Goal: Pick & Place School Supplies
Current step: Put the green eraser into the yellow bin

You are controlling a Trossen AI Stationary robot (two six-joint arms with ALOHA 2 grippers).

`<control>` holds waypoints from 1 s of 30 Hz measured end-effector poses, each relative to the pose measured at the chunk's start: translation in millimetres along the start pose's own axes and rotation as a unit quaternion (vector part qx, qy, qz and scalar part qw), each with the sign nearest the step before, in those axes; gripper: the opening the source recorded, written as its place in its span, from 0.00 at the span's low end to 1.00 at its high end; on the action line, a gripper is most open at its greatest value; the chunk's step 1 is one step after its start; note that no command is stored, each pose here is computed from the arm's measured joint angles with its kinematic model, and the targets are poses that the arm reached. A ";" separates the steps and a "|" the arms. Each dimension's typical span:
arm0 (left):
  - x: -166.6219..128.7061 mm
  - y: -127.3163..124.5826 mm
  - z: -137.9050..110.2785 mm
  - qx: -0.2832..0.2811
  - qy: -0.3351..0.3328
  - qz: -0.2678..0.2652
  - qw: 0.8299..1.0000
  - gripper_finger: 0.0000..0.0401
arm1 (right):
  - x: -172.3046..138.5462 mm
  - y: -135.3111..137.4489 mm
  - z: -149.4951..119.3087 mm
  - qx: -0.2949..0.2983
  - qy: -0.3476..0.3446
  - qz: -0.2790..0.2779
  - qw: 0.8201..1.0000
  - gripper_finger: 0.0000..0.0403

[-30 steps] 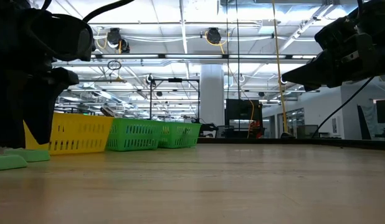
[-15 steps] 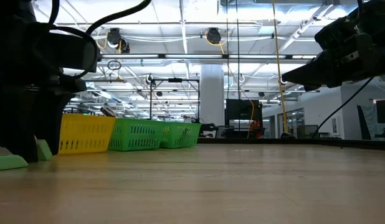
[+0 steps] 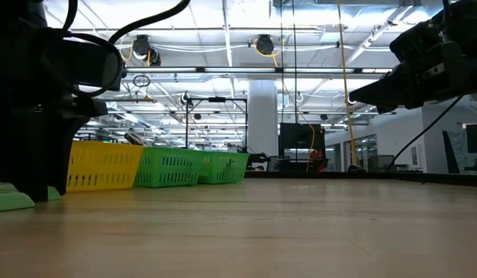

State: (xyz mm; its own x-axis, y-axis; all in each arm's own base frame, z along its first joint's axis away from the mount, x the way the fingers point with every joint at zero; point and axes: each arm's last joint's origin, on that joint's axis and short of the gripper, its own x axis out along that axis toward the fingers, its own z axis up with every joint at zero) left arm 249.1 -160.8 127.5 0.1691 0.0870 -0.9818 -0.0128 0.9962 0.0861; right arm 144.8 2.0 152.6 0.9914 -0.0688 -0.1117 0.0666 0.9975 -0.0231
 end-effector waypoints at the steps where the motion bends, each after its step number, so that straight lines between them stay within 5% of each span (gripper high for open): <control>1: 0.0 0.1 0.0 -0.001 0.000 0.000 1.000 0.20 | 0.0 0.0 -0.1 0.000 0.000 0.000 1.000 0.02; 13: -18.1 -4.1 12.3 -0.022 -0.004 -0.008 1.000 0.18 | 0.0 0.0 0.0 0.000 0.000 0.000 1.000 0.02; 24: -54.4 -3.1 26.1 -0.009 -0.051 -0.003 0.999 0.01 | 0.0 0.0 -0.1 0.000 0.000 0.000 1.000 0.02; 28: -54.0 -1.8 23.1 -0.021 -0.027 -0.009 0.999 0.06 | 0.0 0.0 0.5 0.000 -0.002 0.000 1.000 0.02; 30: -53.9 -0.6 23.7 -0.071 -0.025 -0.011 0.997 0.11 | 0.0 0.0 0.3 0.000 -0.002 0.000 1.000 0.02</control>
State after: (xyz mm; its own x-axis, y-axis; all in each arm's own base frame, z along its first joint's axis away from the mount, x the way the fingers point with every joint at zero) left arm 263.3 -166.1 184.3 0.2201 0.0677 -0.9731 -0.1473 0.9885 0.0355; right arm 144.9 2.0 152.9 0.9918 -0.0689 -0.1078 0.0668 0.9975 -0.0231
